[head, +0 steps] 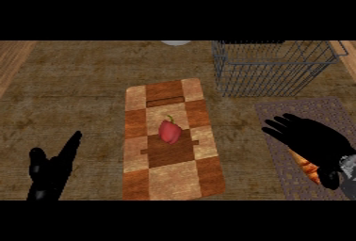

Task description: Pick the croissant from the placemat and place it in the basket

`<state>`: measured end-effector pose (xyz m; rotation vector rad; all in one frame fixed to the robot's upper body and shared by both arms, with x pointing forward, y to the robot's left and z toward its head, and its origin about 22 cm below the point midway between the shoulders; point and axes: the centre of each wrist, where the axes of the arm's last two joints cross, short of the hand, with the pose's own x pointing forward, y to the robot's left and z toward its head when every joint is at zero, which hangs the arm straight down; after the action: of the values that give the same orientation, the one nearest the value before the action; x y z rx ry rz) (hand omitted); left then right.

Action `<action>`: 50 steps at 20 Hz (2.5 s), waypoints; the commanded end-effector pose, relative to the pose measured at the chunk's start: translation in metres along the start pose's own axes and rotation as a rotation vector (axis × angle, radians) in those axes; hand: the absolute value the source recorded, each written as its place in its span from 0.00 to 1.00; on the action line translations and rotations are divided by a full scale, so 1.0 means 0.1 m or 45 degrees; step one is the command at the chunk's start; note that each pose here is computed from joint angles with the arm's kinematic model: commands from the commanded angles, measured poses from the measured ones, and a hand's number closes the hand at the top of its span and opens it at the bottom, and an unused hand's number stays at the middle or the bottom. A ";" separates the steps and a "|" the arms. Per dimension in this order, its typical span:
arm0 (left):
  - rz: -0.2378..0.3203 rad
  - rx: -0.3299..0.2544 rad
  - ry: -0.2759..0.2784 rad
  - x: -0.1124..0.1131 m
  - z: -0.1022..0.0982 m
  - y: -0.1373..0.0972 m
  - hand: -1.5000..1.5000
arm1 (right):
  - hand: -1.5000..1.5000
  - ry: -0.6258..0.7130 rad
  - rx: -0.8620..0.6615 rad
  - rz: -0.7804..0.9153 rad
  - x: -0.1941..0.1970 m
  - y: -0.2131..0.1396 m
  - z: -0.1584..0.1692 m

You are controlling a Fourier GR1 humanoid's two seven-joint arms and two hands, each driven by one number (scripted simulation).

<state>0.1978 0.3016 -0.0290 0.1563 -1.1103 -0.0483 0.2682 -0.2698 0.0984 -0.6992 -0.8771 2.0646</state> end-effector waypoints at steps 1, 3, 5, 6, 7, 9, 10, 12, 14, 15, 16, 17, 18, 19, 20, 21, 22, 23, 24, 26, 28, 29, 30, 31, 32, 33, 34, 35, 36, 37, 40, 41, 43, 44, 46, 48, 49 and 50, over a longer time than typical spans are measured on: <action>0.019 0.011 0.142 -0.21 -0.06 0.04 0.50 | 0.00 0.021 0.032 0.033 0.05 0.13 -0.14; 0.015 -0.025 0.118 -0.23 -0.01 -0.10 0.50 | 0.00 0.071 0.056 0.055 -0.01 0.23 -0.24; 0.002 0.007 0.121 -0.05 -0.14 -0.15 0.50 | 0.00 0.086 0.111 0.085 -0.09 0.21 -0.20; -0.005 0.024 0.136 -0.16 0.00 -0.23 0.50 | 0.00 0.077 0.133 0.089 -0.06 0.31 -0.15; 0.011 0.006 0.119 -0.25 -0.09 -0.02 0.50 | 0.00 0.088 0.127 0.103 -0.06 0.31 -0.14; 0.025 0.013 0.112 -0.11 -0.23 0.03 0.50 | 0.00 0.079 0.098 0.099 -0.03 0.15 -0.18; 0.014 -0.019 0.138 -0.27 -0.06 -0.06 0.50 | 0.00 0.085 0.119 0.077 -0.01 0.43 -0.27; -0.010 -0.003 0.121 -0.03 -0.11 -0.17 0.50 | 0.00 0.088 0.101 0.082 -0.09 0.40 -0.22; 0.014 0.011 0.117 -0.21 -0.06 -0.09 0.50 | 0.00 0.061 0.113 0.051 -0.10 0.46 -0.26; 0.016 0.009 0.118 -0.35 0.05 -0.13 0.50 | 0.00 0.066 0.103 0.062 -0.10 0.45 -0.26; 0.023 0.000 0.136 -0.18 -0.07 -0.03 0.50 | 0.00 0.089 0.105 0.088 -0.13 0.35 -0.34; 0.009 0.016 0.104 -0.07 -0.12 -0.21 0.50 | 0.00 0.060 0.079 0.083 -0.08 0.26 -0.34; 0.015 -0.025 0.123 -0.17 0.00 -0.07 0.50 | 0.00 0.094 0.086 0.052 0.01 0.61 -0.48; 0.021 -0.018 0.142 -0.26 0.12 -0.08 0.50 | 0.00 0.083 0.083 0.050 -0.21 0.39 -0.35; 0.002 0.015 0.129 -0.36 -0.01 0.03 0.50 | 0.00 0.073 0.081 0.068 -0.15 0.62 -0.28; 0.016 0.019 0.143 -0.14 -0.11 -0.15 0.50 | 0.00 0.097 0.085 0.048 -0.07 0.50 -0.52; 0.007 -0.002 0.120 -0.10 -0.08 0.09 0.50 | 0.00 0.072 0.082 0.072 -0.15 0.68 -0.46; 0.017 0.003 0.122 -0.15 0.00 -0.20 0.50 | 0.00 0.077 0.091 0.054 -0.28 0.40 -0.38; 0.012 0.018 0.117 -0.18 -0.09 -0.15 0.50 | 1.00 0.084 0.116 0.104 -0.14 0.56 -0.45; 0.000 0.002 0.119 -0.19 -0.15 -0.17 0.50 | 1.00 -0.019 0.043 0.166 0.01 0.58 -0.51; -0.014 -0.011 0.113 -0.23 -0.09 -0.16 0.50 | 1.00 -0.003 0.017 0.220 -0.17 0.49 -0.47; -0.002 0.000 0.126 -0.41 -0.01 -0.17 0.50 | 1.00 -0.027 0.012 0.240 -0.24 0.51 -0.38; 0.011 0.008 0.118 -0.20 -0.11 -0.18 0.50 | 1.00 -0.013 0.011 0.264 -0.20 0.54 -0.50; 0.009 0.012 0.118 -0.24 0.00 -0.09 0.50 | 1.00 -0.003 0.036 0.285 -0.19 0.76 -0.50; 0.014 -0.028 0.111 -0.21 -0.05 -0.16 0.50 | 1.00 -0.008 0.028 0.275 -0.31 0.61 -0.60; -0.002 0.000 0.123 -0.19 -0.01 -0.05 0.50 | 1.00 -0.031 0.022 0.264 -0.33 0.70 -0.55; 0.017 0.000 0.121 -0.23 -0.03 -0.11 0.50 | 1.00 -0.023 0.025 0.286 -0.25 0.64 -0.48; 0.019 0.010 0.128 -0.23 -0.11 -0.14 0.50 | 1.00 -0.030 -0.005 0.261 -0.41 0.52 -0.52; -0.010 0.006 0.125 -0.20 0.01 -0.15 0.50 | 1.00 -0.029 0.021 0.274 -0.22 0.60 -0.56; 0.024 0.003 0.134 -0.25 0.01 0.06 0.50 | 1.00 0.028 -0.050 0.126 0.09 0.48 -0.67; 0.000 0.015 0.105 -0.18 0.02 -0.09 0.50 | 1.00 0.107 -0.159 -0.220 0.82 0.18 -1.01; 0.014 0.018 0.112 -0.17 0.01 -0.06 0.50 | 1.00 0.138 -0.194 -0.330 0.91 0.07 -1.06; 0.005 0.037 0.112 -0.18 0.03 -0.03 0.50 | 1.00 0.194 -0.277 -0.464 1.22 -0.14 -1.11; 0.009 0.047 0.125 -0.22 0.03 0.03 0.50 | 1.00 0.231 -0.314 -0.483 1.39 -0.30 -1.10; -0.003 0.007 0.110 -0.15 0.02 -0.03 0.50 | 1.00 0.317 -0.431 -0.540 1.55 -0.45 -1.05; 0.003 -0.002 0.097 -0.11 0.00 -0.09 0.50 | 1.00 0.344 -0.565 -0.633 1.62 -0.67 -0.92; 0.005 -0.019 0.111 -0.14 -0.05 -0.20 0.50 | 1.00 0.344 -0.593 -0.779 1.58 -0.59 -0.94; -0.008 -0.011 0.109 -0.13 0.02 -0.10 0.50 | 1.00 0.339 -0.697 -0.905 1.53 -0.68 -0.84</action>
<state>0.1996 0.2995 -0.0266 0.1902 -1.1143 -0.0552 0.2803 -0.1011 0.0475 -0.8466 -1.1994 1.3873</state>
